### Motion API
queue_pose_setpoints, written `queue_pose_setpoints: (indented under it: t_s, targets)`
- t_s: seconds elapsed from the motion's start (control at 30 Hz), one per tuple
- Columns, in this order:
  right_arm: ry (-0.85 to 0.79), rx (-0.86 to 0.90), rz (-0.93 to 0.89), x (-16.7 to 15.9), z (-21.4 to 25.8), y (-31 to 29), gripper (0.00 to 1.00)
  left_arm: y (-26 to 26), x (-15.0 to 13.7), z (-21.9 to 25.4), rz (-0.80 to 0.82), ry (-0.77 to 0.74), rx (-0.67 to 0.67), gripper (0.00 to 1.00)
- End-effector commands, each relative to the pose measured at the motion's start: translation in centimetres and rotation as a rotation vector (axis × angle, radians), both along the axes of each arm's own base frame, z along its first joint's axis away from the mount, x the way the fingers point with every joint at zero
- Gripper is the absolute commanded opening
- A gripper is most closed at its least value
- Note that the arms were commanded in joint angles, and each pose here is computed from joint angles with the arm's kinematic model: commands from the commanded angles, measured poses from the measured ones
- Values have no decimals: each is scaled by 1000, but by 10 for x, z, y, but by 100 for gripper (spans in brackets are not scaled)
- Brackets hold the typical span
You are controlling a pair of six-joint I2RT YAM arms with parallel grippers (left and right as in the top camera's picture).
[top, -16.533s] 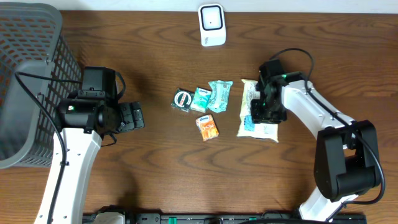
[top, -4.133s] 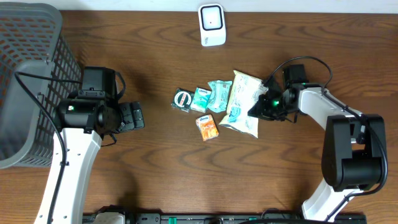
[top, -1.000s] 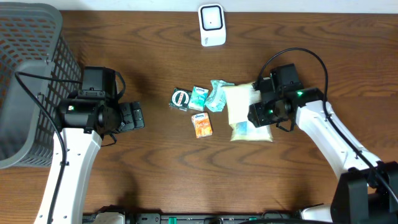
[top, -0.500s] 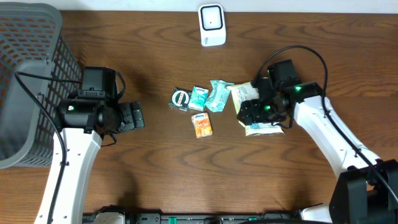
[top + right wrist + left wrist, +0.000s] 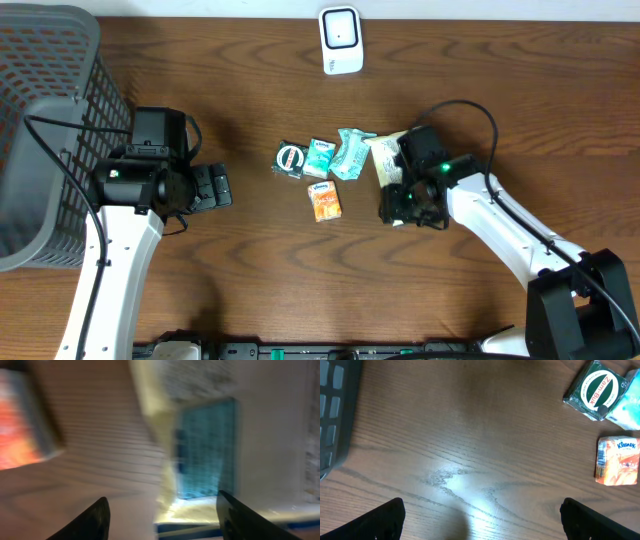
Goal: Scan the item barcode
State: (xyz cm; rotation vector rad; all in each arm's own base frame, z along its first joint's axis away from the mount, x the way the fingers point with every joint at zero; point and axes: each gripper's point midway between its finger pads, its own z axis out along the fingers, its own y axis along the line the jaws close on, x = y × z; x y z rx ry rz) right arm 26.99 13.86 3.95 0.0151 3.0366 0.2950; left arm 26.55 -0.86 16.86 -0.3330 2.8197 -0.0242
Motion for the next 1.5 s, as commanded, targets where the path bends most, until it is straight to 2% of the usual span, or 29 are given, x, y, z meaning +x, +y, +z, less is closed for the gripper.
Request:
queue_pose_setpoints:
  t_s: [0.0,0.27,0.43,0.6,0.67,0.7,0.93,1.13,1.27,1.47]
  targets:
    - [0,-126,-157,1,-9,-34,64,0,-1,-3,10,10,2,98]
    - [-98,-194,-314,46,16,-98,66,0,-1,-3,10,10,2,98]
    - [-110,-41,-354,69,52,-101,66,0,-1,-3,10,10,2,98]
    - [-87,274,-126,65,73,-36,54,0,-1,-3,10,10,2,98]
    - [-59,271,-95,54,66,-26,41,0,-1,-3,10,10,2,98]
    - [-45,251,-83,49,60,-23,38,0,-1,-3,10,10,2,97]
    - [83,172,-70,0,10,-4,37,0,-1,-3,10,10,2,98]
    - [95,144,-157,-12,-22,-19,41,0,-1,-3,10,10,2,98]
    - [32,25,-269,6,-26,-58,45,0,-1,-3,10,10,2,98]
    - [-116,93,-363,56,-5,-85,50,0,-1,-3,10,10,2,98]
